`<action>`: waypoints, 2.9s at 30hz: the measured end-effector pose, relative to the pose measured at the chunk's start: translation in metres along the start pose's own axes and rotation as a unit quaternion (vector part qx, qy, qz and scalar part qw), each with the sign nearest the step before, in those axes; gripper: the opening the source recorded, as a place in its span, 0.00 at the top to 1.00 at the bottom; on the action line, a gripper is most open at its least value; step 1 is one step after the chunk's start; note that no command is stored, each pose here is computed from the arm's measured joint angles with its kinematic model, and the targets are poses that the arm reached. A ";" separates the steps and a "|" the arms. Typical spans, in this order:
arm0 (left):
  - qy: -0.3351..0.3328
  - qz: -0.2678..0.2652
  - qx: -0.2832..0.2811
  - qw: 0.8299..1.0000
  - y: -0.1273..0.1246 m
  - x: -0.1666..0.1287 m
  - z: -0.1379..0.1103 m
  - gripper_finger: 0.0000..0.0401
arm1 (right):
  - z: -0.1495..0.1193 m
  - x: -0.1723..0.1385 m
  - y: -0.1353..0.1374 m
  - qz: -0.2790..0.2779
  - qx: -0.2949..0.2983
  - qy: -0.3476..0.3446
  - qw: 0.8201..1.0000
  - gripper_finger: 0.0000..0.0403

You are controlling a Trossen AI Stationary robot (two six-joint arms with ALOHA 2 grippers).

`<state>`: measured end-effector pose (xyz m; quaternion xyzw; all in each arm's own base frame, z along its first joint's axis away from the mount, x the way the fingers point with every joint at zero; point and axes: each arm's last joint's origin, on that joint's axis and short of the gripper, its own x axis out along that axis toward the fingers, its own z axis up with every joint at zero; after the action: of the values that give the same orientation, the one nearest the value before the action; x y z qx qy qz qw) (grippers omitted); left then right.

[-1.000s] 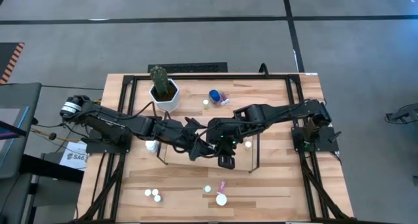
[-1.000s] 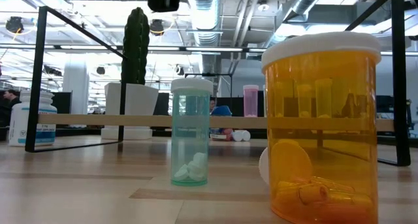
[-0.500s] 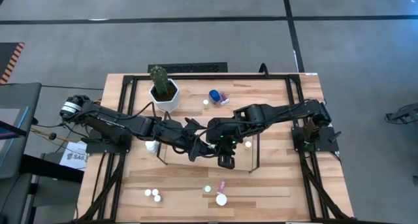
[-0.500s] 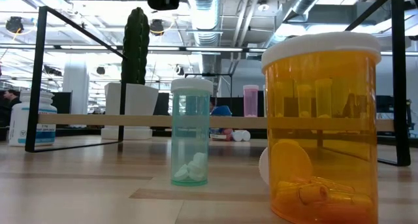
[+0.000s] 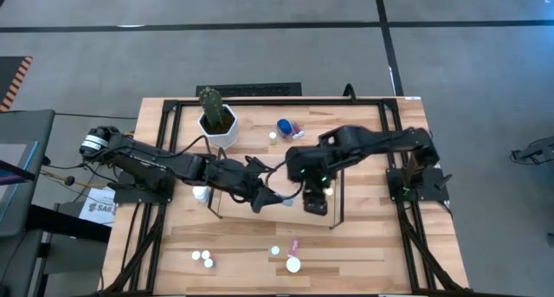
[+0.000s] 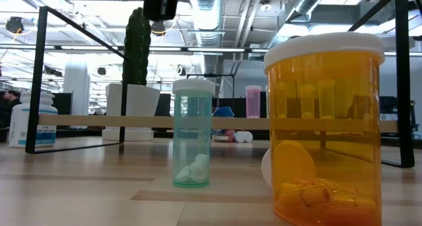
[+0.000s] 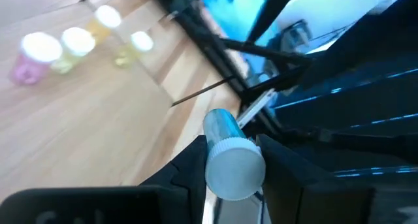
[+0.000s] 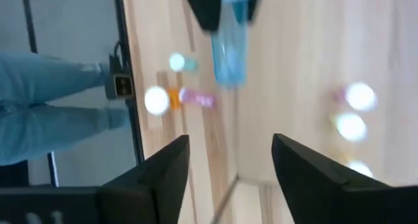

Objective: Pick and place medicine bottles onto shelf by color
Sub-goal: Put the blue pill bottle on the shelf

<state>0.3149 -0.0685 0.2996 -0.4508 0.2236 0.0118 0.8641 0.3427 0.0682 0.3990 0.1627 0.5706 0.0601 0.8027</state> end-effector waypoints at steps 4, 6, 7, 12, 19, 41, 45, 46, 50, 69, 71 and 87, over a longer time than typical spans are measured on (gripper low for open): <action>0.013 0.032 -0.019 0.999 0.009 0.000 0.001 0.76 | -0.007 -0.026 0.003 -0.001 0.007 -0.003 1.000 0.38; 0.018 0.045 -0.028 0.998 0.013 0.000 0.003 0.76 | -0.015 -0.039 0.009 0.009 0.008 -0.017 1.000 0.38; 0.018 0.052 -0.034 0.998 0.015 -0.001 0.004 0.76 | -0.019 -0.045 0.010 0.013 0.007 -0.022 1.000 0.38; 0.036 0.070 -0.045 0.996 0.022 0.000 0.006 0.76 | -0.041 -0.069 0.021 0.028 0.000 -0.048 0.998 0.38; 0.108 0.103 -0.034 0.988 0.019 0.023 0.011 0.76 | -0.061 -0.088 0.032 0.013 -0.003 -0.079 0.997 0.38; 0.320 0.399 0.142 0.847 0.045 0.054 0.023 0.76 | -0.066 -0.086 0.041 0.013 -0.022 -0.077 0.997 0.38; 0.343 0.391 0.219 0.825 0.049 0.052 0.027 0.76 | -0.066 -0.087 0.040 0.003 -0.020 -0.083 0.996 0.38; 0.350 0.387 0.231 0.821 0.050 0.052 0.028 0.76 | -0.066 -0.087 0.040 0.001 -0.020 -0.084 0.996 0.38; 0.367 0.372 0.266 0.810 0.052 0.051 0.032 0.76 | -0.066 -0.087 0.040 -0.006 -0.020 -0.088 0.996 0.38; 0.361 0.308 0.291 0.831 0.068 0.064 0.053 0.76 | -0.066 -0.086 0.040 -0.007 -0.019 -0.088 0.996 0.38; 0.362 0.302 0.293 0.832 0.070 0.068 0.052 0.76 | -0.065 -0.086 0.040 -0.007 -0.019 -0.088 0.996 0.38; 0.379 0.307 0.295 0.822 0.080 0.075 0.051 0.76 | -0.065 -0.086 0.039 -0.019 -0.013 -0.095 0.995 0.38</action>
<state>0.3834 0.0054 0.2329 -0.0515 0.6533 0.0384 0.7544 0.2560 0.0931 0.4701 0.1462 0.4936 0.0359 0.8566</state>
